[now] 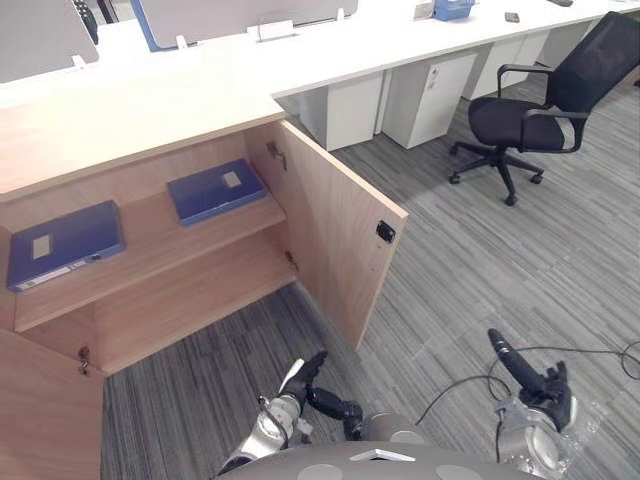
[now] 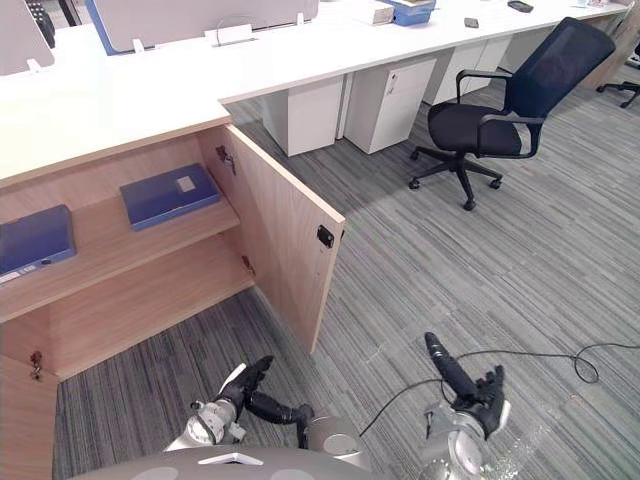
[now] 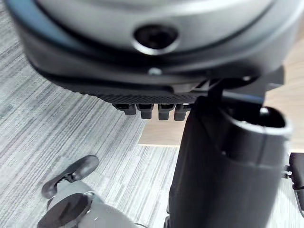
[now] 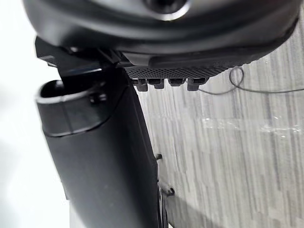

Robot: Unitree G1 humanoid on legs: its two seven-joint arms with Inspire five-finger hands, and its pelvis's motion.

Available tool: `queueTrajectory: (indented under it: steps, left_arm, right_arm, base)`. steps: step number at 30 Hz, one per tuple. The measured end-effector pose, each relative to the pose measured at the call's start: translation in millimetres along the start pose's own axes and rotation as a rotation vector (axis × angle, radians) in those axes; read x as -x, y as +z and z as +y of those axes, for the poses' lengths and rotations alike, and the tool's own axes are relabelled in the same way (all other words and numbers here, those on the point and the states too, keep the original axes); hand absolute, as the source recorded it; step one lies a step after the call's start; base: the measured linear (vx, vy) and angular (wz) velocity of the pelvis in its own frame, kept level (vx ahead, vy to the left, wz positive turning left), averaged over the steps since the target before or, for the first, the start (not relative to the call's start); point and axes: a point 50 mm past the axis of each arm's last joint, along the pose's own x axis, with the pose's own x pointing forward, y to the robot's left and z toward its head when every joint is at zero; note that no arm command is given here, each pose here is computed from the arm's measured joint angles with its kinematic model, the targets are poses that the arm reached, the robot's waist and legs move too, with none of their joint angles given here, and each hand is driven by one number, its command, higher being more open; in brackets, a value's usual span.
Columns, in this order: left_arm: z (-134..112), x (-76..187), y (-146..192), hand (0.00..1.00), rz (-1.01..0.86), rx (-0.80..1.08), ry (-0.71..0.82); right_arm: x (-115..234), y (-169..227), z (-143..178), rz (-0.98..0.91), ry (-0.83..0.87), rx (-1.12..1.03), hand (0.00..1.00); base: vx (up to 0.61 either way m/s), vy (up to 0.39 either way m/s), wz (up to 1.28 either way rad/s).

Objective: Walk over to the cabinet, pick up the folder, carry it to the office cabinet, place the folder inside the office cabinet, then close the office cabinet door

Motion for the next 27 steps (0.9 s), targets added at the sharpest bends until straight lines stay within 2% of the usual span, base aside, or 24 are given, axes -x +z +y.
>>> queueTrajectory:
  steps: [4, 10, 14, 20, 27]
  left_arm:
    - [0, 2, -5, 1.00, 0.015, -0.005, 0.003]
    - [1, 2, -5, 1.00, 0.014, -0.023, -0.004]
    - [11, 4, -11, 1.00, 0.030, -0.042, 0.015]
    - [28, 8, -26, 1.00, 0.086, -0.054, 0.037]
    - [40, 11, -36, 1.00, 0.120, 0.056, 0.093]
  right_arm:
    - [1, 7, -21, -0.032, -0.076, -0.003, 1.00]
    - [-4, 20, -28, -0.084, -0.125, -0.027, 1.00]
    - [-24, 46, -8, -0.164, -0.080, -0.061, 1.00]
    - [-90, 96, 15, -0.166, -0.099, -0.089, 1.00]
    - [-110, 108, 50, -0.081, -0.019, -0.066, 1.00]
  base:
    - [-0.01, -0.002, 0.06]
    - [0.00, 0.010, 0.30]
    - [0.00, 0.019, 0.40]
    - [-0.02, 0.027, 0.44]
    - [-0.01, 0.009, 0.30]
